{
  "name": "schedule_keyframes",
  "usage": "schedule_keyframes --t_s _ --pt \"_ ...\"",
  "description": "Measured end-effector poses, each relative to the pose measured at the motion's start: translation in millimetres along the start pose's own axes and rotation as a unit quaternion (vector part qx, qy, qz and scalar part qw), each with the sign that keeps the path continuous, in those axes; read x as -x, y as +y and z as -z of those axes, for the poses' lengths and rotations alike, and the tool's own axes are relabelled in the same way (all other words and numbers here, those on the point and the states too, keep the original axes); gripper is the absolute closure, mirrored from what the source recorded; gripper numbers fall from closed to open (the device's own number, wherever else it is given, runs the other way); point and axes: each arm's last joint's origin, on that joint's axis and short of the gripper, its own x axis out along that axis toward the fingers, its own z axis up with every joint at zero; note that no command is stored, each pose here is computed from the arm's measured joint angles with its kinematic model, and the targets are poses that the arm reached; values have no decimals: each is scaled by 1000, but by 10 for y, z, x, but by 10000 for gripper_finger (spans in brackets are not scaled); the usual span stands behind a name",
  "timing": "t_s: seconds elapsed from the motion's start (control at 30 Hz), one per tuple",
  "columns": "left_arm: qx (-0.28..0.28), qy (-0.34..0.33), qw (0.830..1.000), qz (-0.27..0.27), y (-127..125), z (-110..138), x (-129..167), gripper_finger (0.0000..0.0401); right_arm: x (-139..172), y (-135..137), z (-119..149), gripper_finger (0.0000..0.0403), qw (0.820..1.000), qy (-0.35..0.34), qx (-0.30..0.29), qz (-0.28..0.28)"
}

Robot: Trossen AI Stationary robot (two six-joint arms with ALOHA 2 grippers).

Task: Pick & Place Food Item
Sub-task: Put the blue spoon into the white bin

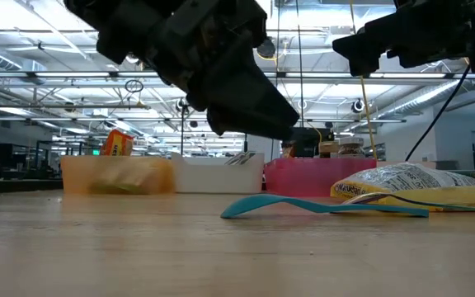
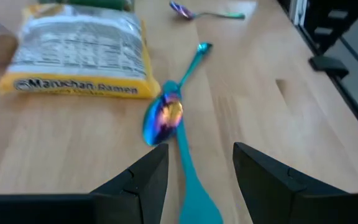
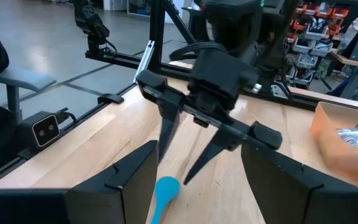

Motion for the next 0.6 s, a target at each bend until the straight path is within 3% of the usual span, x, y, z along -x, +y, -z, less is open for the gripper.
schedule_keyframes --t_s 0.17,0.6 --pt "-4 10 1000 -8 -61 -111 -50 215 0 0 -1 179 1000 0 -1 0" --pt "9 82 996 -30 19 107 -378 214 -1 1 9 179 1000 6 -2 -1"
